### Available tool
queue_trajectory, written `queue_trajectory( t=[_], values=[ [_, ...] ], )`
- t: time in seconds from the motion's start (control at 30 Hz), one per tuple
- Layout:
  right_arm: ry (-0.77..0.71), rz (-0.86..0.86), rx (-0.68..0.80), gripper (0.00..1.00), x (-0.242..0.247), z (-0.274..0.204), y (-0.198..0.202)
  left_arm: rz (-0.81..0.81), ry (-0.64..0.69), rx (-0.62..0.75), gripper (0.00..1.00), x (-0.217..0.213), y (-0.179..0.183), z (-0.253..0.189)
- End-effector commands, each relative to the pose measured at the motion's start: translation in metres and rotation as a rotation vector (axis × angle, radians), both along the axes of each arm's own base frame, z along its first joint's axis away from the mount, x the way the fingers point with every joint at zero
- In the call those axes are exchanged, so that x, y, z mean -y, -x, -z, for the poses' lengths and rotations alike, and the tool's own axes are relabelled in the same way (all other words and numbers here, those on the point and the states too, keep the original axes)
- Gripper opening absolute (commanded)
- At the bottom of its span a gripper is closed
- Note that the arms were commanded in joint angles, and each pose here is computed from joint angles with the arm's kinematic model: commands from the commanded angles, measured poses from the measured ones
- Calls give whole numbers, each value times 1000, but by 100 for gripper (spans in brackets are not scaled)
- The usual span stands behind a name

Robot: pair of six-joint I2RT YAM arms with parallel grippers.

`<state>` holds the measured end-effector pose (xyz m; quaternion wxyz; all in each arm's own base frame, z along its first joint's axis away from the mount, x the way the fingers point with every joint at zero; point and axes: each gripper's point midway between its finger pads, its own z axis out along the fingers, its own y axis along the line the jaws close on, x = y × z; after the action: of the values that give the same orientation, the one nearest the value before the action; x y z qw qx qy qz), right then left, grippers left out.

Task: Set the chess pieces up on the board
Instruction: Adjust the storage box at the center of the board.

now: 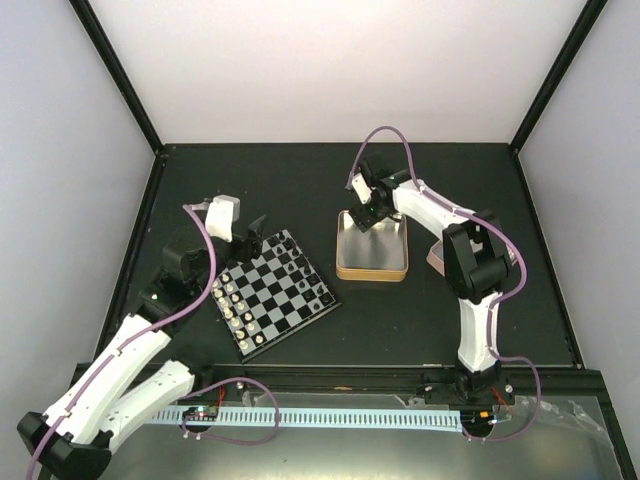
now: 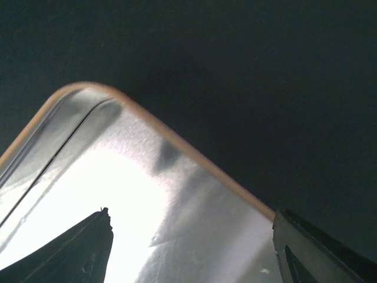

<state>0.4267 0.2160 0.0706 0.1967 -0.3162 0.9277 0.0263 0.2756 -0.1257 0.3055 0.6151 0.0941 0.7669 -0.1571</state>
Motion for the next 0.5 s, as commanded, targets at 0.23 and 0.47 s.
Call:
queue_trajectory(
  t=[0.23, 0.47],
  values=[
    [40, -18, 63, 72, 4, -16, -20, 6, -2, 35, 79, 2, -5, -15],
    [90, -47, -7, 68, 6, 17, -22, 7, -6, 17, 79, 5, -9, -9]
  ],
)
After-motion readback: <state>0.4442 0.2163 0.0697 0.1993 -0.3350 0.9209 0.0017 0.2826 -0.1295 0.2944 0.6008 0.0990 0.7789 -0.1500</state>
